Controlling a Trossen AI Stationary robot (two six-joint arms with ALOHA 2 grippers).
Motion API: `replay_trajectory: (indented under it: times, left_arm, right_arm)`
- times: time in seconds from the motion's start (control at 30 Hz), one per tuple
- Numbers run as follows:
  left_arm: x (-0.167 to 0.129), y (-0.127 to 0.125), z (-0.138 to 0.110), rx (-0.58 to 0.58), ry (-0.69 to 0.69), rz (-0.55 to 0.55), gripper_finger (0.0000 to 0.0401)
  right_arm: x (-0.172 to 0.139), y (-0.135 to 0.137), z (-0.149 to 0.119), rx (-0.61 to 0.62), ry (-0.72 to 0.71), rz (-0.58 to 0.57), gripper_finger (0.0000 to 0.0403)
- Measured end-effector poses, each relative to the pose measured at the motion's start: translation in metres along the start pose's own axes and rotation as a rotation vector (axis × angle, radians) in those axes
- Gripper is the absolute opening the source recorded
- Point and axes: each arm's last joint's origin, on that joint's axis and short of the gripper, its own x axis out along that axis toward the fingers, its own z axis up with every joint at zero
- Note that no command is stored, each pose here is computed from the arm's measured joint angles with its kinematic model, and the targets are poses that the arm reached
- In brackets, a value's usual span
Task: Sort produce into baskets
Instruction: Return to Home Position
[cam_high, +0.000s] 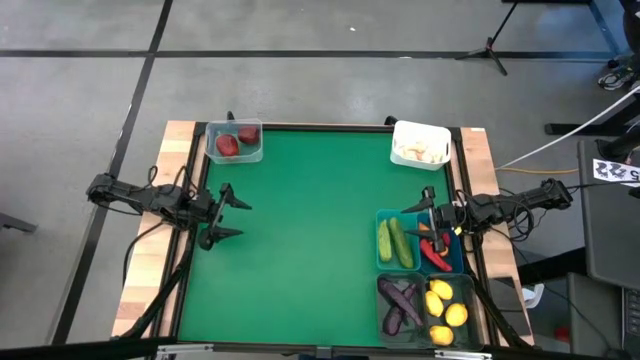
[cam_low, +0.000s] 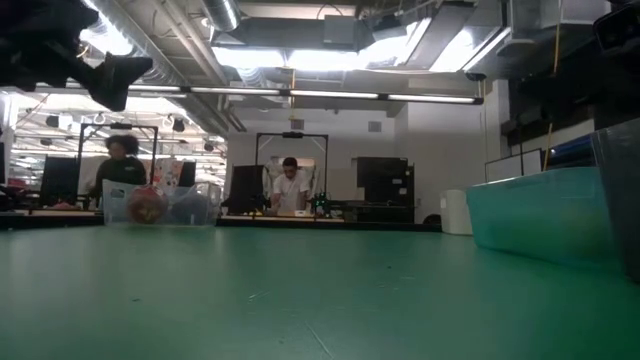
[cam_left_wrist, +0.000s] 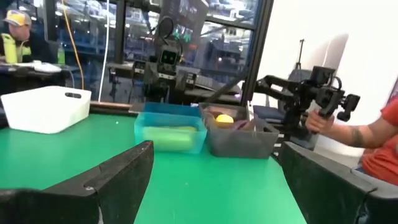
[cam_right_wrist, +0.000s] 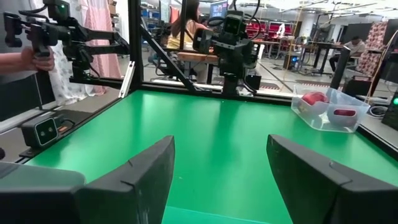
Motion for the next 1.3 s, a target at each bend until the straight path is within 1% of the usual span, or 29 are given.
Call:
replay_trajectory:
  times: [0.1, 0.13, 0.27, 0.33, 0.4, 0.5, 0.57, 0.63, 0.73, 0.97, 1.1, 1.2, 1.3]
  left_arm:
    - [0.0, 0.0, 0.0, 0.017, -0.004, -0.001, 0.0345]
    - [0.0, 0.0, 0.001, 0.023, -0.028, -0.004, 0.0345]
    - [0.0, 0.0, 0.003, 0.096, -0.06, 0.006, 0.0345]
    - [0.0, 0.002, 0.003, 0.091, -0.063, 0.043, 0.0345]
    - [0.001, 0.004, 0.002, 0.054, -0.05, 0.067, 0.0345]
    - [0.001, 0.005, 0.001, 0.029, -0.035, 0.032, 0.0345]
    - [0.001, 0.006, 0.001, 0.05, -0.035, 0.01, 0.0345]
    - [0.001, 0.008, 0.002, 0.074, -0.038, 0.033, 0.0345]
    - [0.001, 0.012, 0.001, 0.061, -0.034, 0.071, 0.0345]
    - [0.0, 0.015, 0.003, 0.066, -0.047, 0.066, 0.0345]
    - [0.001, 0.014, 0.003, 0.127, -0.044, 0.064, 0.0345]
    - [0.001, 0.014, 0.004, 0.162, -0.049, 0.065, 0.0345]
    - [0.0, 0.014, 0.004, 0.168, -0.05, 0.066, 0.0345]
  right_arm:
    - [0.0, 0.0, 0.0, -0.001, 0.0, 0.001, 0.0253]
    - [0.0, 0.0, 0.0, -0.001, 0.0, 0.001, 0.0253]
    - [0.0, 0.0, 0.0, 0.0, 0.002, -0.006, 0.0253]
    - [0.0, 0.0, 0.0, 0.003, 0.002, -0.007, 0.0253]
    - [0.0, 0.0, 0.0, 0.004, 0.002, -0.007, 0.0253]
    - [0.0, 0.0, 0.0, 0.004, 0.002, -0.009, 0.0253]
    - [0.0, -0.001, 0.0, 0.004, 0.002, -0.017, 0.0253]
    - [0.0, -0.001, 0.0, 0.001, 0.003, -0.023, 0.0253]
    - [0.0, -0.001, 0.0, 0.001, 0.003, -0.024, 0.0253]
    - [0.0, -0.001, 0.0, 0.0, 0.003, -0.032, 0.0253]
    - [0.0, -0.003, 0.001, -0.016, 0.0, -0.095, 0.0253]
    - [0.0, -0.003, 0.001, -0.026, 0.001, -0.103, 0.0253]
    - [0.0, -0.003, 0.001, -0.026, 0.001, -0.104, 0.0253]
